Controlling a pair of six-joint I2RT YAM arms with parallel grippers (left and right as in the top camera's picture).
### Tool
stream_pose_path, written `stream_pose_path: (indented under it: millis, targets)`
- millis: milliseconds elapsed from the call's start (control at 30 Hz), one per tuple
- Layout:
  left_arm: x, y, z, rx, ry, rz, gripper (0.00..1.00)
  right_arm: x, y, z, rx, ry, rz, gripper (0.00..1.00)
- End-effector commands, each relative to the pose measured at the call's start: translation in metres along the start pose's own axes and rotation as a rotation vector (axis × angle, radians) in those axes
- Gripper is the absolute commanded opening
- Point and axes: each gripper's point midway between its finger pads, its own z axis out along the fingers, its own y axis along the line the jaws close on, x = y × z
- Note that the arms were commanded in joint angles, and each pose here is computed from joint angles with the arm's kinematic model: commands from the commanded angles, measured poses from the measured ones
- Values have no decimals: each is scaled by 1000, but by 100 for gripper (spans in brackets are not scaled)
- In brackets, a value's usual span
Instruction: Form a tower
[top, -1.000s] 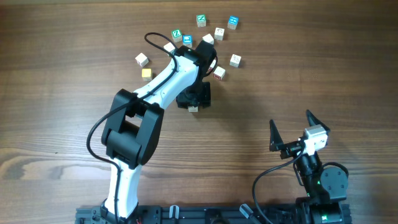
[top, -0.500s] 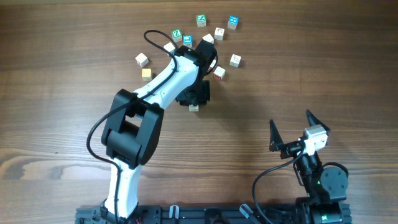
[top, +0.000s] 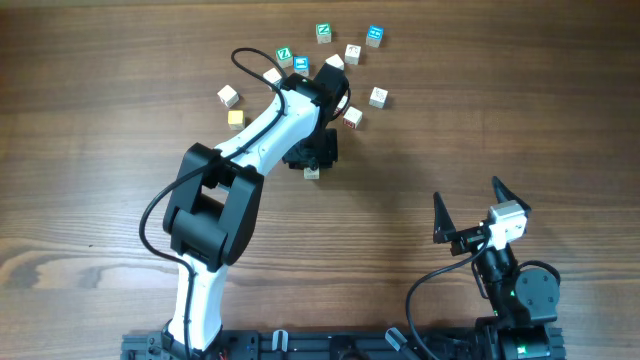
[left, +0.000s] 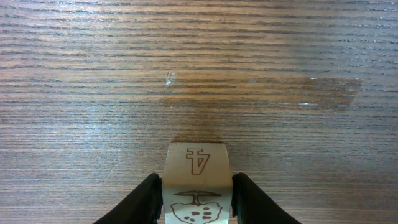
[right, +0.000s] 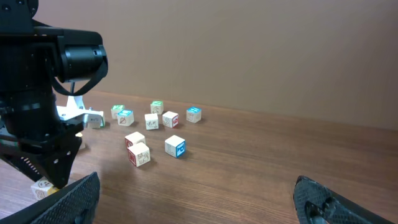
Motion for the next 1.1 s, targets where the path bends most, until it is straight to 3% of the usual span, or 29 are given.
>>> stream_pose_path:
  millis: [0, 533, 700, 867, 1067]
  targets:
    - [-1, 5, -2, -12, -13, -4, 40, -1, -3, 0, 15, -7, -11, 100]
    - [-1, 5, -2, -12, -14, -3, 51, -1, -3, 0, 15, -7, -11, 100]
    - [-2, 5, -2, -12, -14, -3, 91, -1, -3, 0, 14, -7, -11, 100]
    - [-19, 2, -19, 20, -70, -15, 97, -1, -3, 0, 15, -7, -11, 100]
    - [-94, 39, -89, 128, -302, -162, 100, -1, -3, 0, 14, -7, -11, 100]
